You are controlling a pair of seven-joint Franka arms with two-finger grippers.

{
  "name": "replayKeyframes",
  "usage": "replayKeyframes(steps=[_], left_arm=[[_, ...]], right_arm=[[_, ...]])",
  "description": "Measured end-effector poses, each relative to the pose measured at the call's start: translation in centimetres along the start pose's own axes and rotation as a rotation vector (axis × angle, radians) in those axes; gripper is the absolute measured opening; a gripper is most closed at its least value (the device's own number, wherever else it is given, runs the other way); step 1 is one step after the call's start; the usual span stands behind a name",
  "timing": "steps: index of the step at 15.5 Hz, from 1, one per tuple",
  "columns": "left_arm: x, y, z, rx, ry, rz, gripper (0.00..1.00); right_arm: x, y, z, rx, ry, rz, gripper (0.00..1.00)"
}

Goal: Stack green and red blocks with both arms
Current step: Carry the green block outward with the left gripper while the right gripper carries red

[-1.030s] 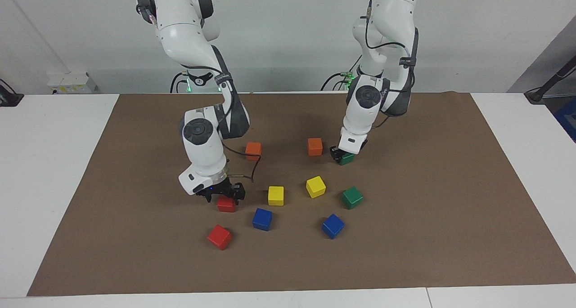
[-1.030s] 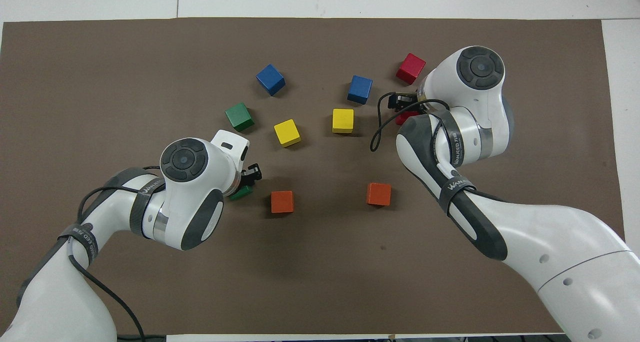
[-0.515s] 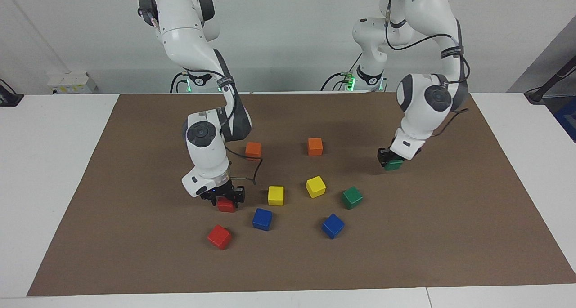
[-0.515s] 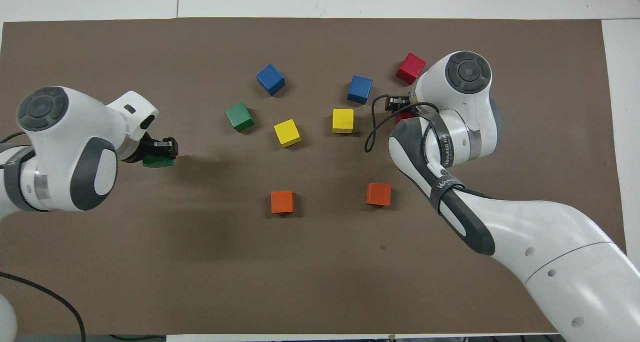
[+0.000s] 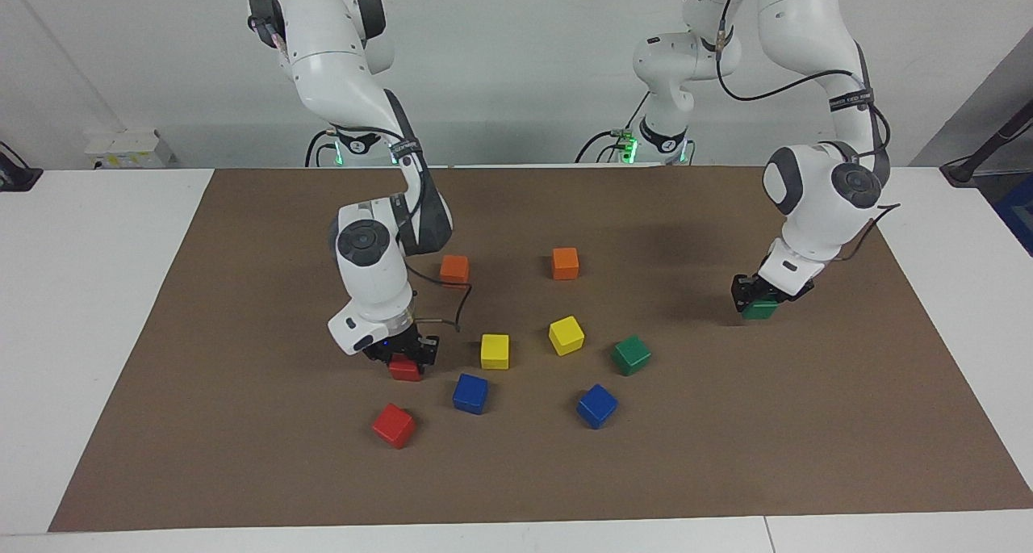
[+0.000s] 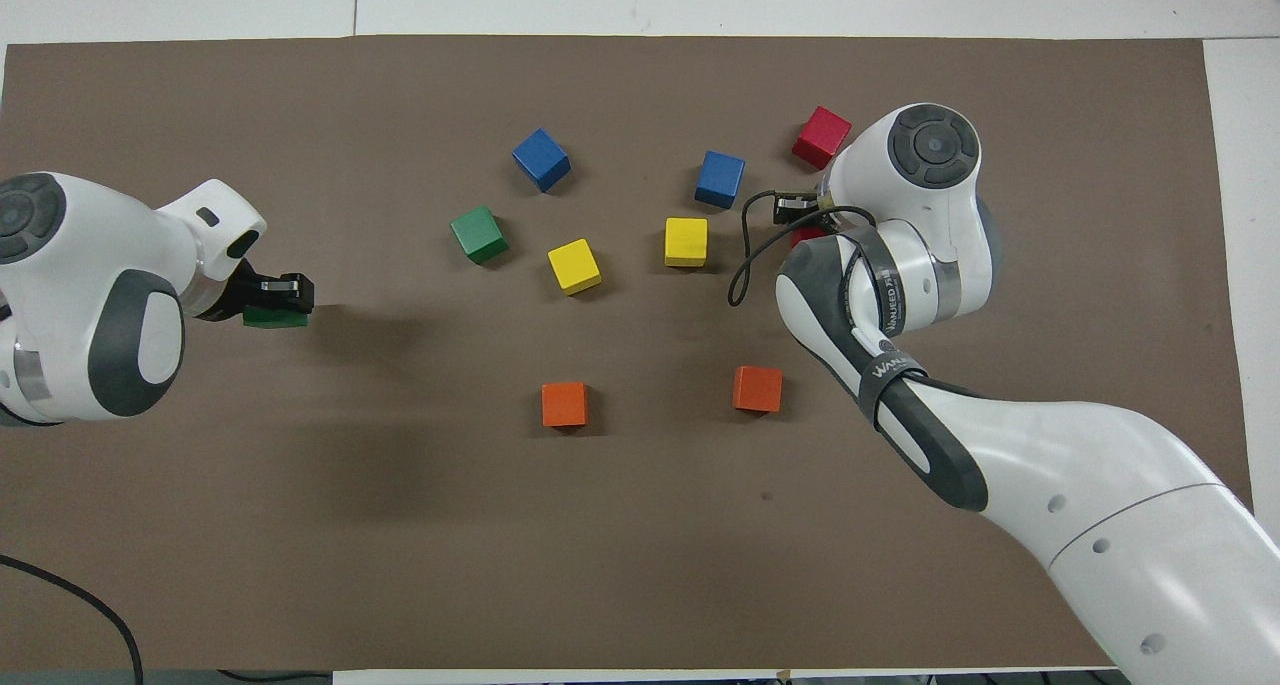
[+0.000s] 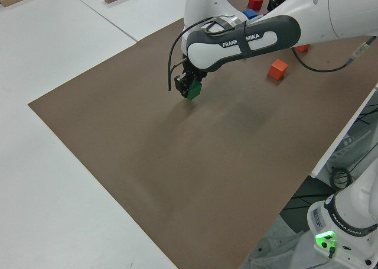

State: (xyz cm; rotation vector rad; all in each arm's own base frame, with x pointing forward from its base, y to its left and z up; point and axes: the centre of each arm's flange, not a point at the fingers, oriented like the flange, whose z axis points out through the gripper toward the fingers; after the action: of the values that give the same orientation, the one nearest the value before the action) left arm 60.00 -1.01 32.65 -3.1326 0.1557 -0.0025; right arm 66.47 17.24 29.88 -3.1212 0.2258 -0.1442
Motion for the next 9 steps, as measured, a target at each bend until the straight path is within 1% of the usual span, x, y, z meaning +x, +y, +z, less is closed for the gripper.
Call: replayKeyframes(steps=[2,4,6,7,9], left_arm=[[0.1,-0.3,0.9,0.001,-0.007,-0.003,0.55],[0.0,-0.5,1.4,0.0,-0.013,0.004,0.55],[0.0,-0.5,1.7,0.0,-0.017,0.007,0.55],[-0.1,-0.5,1.8,0.0,-0.018,0.008,0.55],[-0.3,-0.5,2.3,-0.001,-0.019,0.008,0.55]], right_arm=[[0.6,1.2,-1.2,-0.016,-0.027,-0.006,0.55],[1.5,4.3,-4.3,-0.025,-0.051,-0.04,0.55],[2.2,9.5,-8.0,-0.027,-0.069,-0.069,0.55],[2.2,12.4,-9.2,-0.026,-0.071,-0.073,0.55],[1.6,17.7,-9.3,-0.023,-0.056,-0.072,0.55]])
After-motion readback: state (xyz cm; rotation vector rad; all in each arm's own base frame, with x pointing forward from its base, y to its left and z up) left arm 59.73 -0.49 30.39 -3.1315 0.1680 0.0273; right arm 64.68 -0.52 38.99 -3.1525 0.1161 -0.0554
